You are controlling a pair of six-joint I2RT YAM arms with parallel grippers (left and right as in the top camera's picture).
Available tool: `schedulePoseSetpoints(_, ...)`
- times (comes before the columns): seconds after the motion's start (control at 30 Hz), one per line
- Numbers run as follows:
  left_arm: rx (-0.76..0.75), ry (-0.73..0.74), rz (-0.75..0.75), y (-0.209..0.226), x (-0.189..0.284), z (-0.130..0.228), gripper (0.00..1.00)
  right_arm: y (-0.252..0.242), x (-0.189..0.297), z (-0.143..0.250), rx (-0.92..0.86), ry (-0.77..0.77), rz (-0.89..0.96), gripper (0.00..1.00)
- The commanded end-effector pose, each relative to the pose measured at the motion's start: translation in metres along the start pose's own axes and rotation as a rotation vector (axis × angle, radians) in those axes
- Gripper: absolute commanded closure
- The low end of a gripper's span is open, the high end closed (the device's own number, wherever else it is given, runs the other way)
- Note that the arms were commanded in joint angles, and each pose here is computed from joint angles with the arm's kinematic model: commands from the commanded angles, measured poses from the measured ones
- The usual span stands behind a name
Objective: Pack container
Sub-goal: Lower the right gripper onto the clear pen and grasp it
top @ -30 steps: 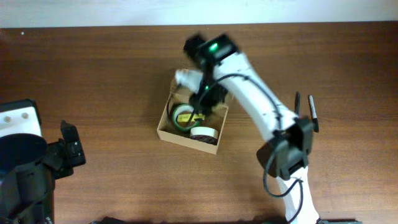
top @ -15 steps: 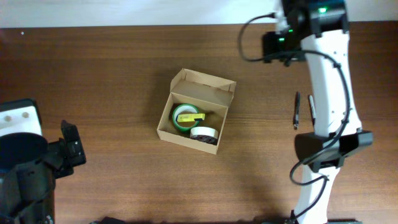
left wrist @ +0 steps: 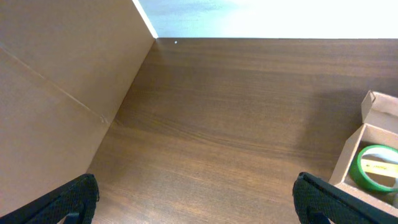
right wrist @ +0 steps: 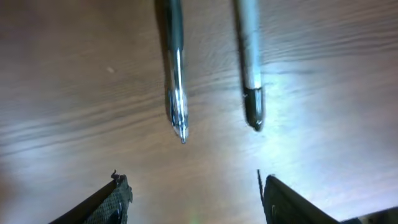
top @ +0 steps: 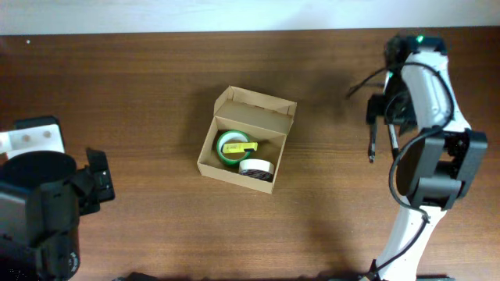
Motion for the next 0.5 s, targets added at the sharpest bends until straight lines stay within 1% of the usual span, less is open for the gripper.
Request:
schedulePoseSetpoints(0.0,0.003,0.015,-0.014,-0.002,-0.006,0.003,0.01,0.005,-0.028,0.010,0.042,0.074,0.012,0.33)
schedulePoseSetpoints(0.03,0.000,0.018,-0.015,-0.003,-0.008,0.004,0.01,0.007,-0.038,0.014,0.067,0.096,0.004,0.33)
schedulePoseSetpoints(0.17,-0.002,0.020,-0.016,-0.005,-0.010,0.004,0.01,0.009,-0.048,0.019,0.094,0.118,-0.001,0.35)
schedulePoseSetpoints(0.23,-0.002,0.020,-0.016,-0.005,-0.011,0.004,0.01,0.009,-0.049,0.019,0.094,0.118,-0.001,0.40)
schedulePoseSetpoints(0.27,-0.001,0.019,-0.016,-0.006,-0.011,0.004,0.01,0.009,-0.049,0.018,0.093,0.114,-0.001,0.45)
schedulePoseSetpoints(0.33,-0.001,0.018,-0.015,-0.006,-0.011,0.004,0.01,0.009,-0.049,0.016,0.097,0.106,-0.005,0.49)
schedulePoseSetpoints(0.47,0.000,0.018,-0.015,-0.006,-0.011,0.004,0.01,0.015,-0.050,0.011,0.112,0.077,-0.046,0.49)
Point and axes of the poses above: each gripper's point midway between its finger pads, its own x axis back along the fingers, its own y axis along the line the jaws close on, z = x × y, the point moved 4 cm from there along x, back along the fingers, and after that the axes turned 12 degrees about x, right-handed, at the moved point
